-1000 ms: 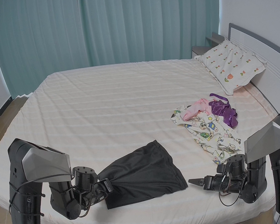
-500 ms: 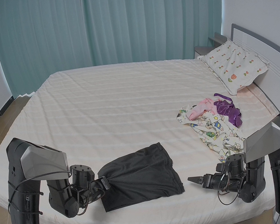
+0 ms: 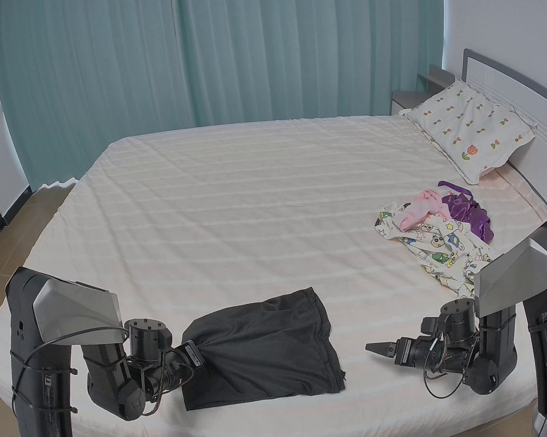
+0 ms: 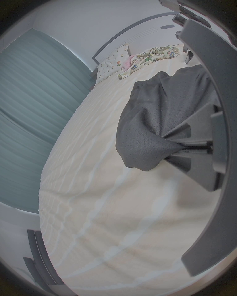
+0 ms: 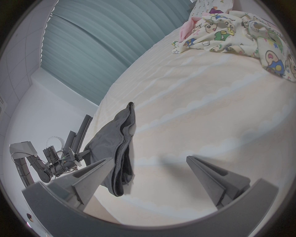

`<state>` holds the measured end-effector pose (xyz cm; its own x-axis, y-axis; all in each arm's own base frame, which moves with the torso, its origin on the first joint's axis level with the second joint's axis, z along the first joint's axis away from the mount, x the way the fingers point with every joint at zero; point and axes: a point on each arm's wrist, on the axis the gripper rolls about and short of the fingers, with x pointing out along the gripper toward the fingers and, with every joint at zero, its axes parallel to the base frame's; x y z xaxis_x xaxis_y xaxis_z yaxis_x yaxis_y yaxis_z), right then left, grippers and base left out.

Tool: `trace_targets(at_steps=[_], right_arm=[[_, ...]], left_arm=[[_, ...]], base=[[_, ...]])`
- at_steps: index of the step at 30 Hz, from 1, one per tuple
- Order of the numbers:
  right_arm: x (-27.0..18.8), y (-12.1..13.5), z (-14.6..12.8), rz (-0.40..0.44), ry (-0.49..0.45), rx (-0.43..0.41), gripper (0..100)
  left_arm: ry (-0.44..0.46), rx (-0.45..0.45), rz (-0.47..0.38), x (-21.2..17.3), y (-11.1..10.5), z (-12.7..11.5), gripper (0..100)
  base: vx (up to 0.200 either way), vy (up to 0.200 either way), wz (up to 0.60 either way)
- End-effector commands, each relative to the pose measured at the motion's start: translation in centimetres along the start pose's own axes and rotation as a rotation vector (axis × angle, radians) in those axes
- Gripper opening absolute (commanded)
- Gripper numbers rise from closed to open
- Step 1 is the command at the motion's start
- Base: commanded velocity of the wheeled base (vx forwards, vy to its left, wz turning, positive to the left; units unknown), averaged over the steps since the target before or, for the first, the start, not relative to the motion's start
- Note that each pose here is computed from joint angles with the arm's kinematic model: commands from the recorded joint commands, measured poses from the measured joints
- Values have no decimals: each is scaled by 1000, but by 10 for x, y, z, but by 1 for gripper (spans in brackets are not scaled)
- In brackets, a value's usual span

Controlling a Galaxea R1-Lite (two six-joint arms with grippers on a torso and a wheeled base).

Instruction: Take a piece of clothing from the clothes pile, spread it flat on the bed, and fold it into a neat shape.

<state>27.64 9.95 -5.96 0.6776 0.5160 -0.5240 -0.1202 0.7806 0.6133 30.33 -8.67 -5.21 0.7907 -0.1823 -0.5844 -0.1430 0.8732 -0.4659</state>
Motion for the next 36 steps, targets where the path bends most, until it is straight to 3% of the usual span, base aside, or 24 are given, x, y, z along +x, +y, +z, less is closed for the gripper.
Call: trace_targets(at_steps=[1, 7, 17, 18, 25, 30, 36], right_arm=[[0, 0, 0, 3, -6, -2, 100], [0, 0, 0, 4, -7, -2, 100], [0, 1, 0, 5, -6, -1, 100], [0, 0, 0, 4, -5, -1, 100], [0, 1, 1, 6, -11, -3, 100], [0, 1, 1, 5, -12, -3, 100], [0, 1, 1, 5, -14, -1, 100]], left_arm=[[-10, -9, 8, 0, 3, 3, 0], [-5, -18, 14, 1, 6, 2, 0], [17, -38, 20, -3, 6, -3, 0], [20, -38, 22, -3, 6, -4, 100], [5, -54, 13, -9, 5, -2, 100], [-79, -142, -25, -13, 2, 16, 100], [-142, -156, -3, 7, 15, 38, 100]], base=[[0, 200, 0], [0, 200, 0], [0, 0, 0], [0, 0, 0], [0, 0, 0], [0, 0, 0], [0, 0, 0]])
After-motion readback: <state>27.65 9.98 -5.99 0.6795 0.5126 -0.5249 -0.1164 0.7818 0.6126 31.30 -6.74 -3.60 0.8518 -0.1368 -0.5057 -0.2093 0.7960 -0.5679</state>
